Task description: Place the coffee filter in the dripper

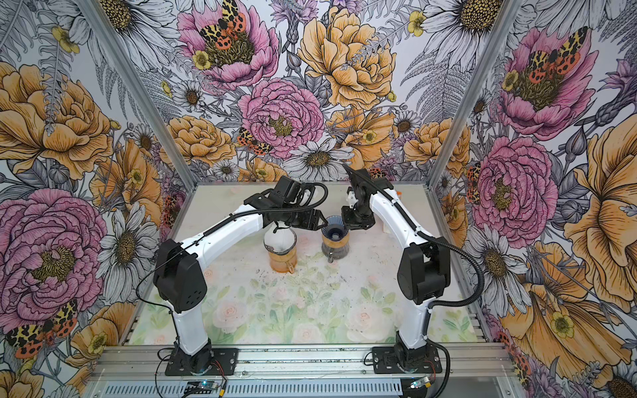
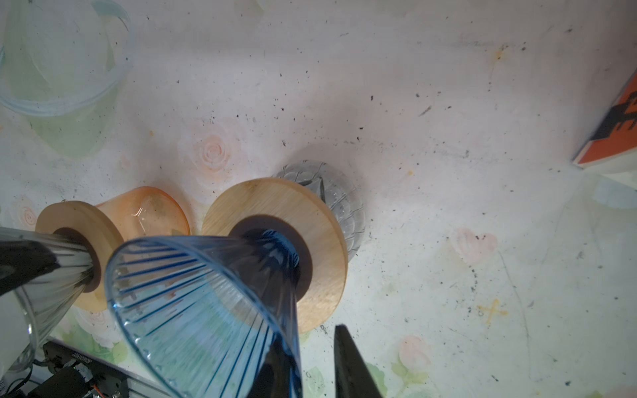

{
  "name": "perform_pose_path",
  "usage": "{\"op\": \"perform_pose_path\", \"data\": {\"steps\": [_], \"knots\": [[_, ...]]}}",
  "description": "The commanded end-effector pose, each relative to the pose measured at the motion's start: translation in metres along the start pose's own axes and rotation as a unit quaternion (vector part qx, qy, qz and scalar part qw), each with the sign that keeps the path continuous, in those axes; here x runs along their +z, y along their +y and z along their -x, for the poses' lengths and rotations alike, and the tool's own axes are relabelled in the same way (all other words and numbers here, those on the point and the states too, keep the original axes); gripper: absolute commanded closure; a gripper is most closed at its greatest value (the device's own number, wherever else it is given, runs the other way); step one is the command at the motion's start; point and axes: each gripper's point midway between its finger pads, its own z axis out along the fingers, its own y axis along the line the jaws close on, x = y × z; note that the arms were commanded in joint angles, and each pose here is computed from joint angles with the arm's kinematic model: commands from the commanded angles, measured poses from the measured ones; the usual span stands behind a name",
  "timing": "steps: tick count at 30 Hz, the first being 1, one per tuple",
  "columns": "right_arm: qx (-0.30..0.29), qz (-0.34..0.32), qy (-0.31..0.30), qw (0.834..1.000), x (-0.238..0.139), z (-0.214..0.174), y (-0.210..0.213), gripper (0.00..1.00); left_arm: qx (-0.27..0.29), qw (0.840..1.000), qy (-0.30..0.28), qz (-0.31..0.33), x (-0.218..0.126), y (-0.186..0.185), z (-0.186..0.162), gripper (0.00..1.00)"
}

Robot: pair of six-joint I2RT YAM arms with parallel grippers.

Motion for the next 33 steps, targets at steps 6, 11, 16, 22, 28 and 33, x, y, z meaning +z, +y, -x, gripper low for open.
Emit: {"op": "perform_pose_path", "data": {"steps": [6, 11, 16, 22, 28, 33], "knots": [[0.003, 0.026, -0.06, 0.998, -0.018, 0.016, 0.008, 0.76, 0.0, 1.0, 0.008, -0.013, 0.004, -0.009, 0.001, 0.38], [0.007, 0.033, -0.06, 0.998, -0.013, 0.017, 0.011, 0.77, 0.0, 1.0, 0.009, -0.01, 0.009, -0.007, 0.002, 0.46], [0.006, 0.029, -0.061, 0.998, -0.012, 0.016, 0.015, 0.78, 0.001, 1.0, 0.012, -0.008, 0.014, -0.006, 0.006, 0.51], [0.012, 0.006, -0.06, 0.998, -0.009, 0.012, 0.01, 0.79, -0.003, 1.0, 0.017, -0.009, 0.019, -0.006, 0.007, 0.54], [0.015, -0.008, -0.059, 0.998, -0.006, 0.009, 0.007, 0.81, -0.004, 1.0, 0.021, -0.004, 0.026, -0.008, 0.005, 0.57], [0.016, -0.016, -0.065, 0.998, -0.008, 0.011, 0.004, 0.82, -0.01, 1.0, 0.024, 0.0, 0.031, -0.008, 0.006, 0.62]]}}
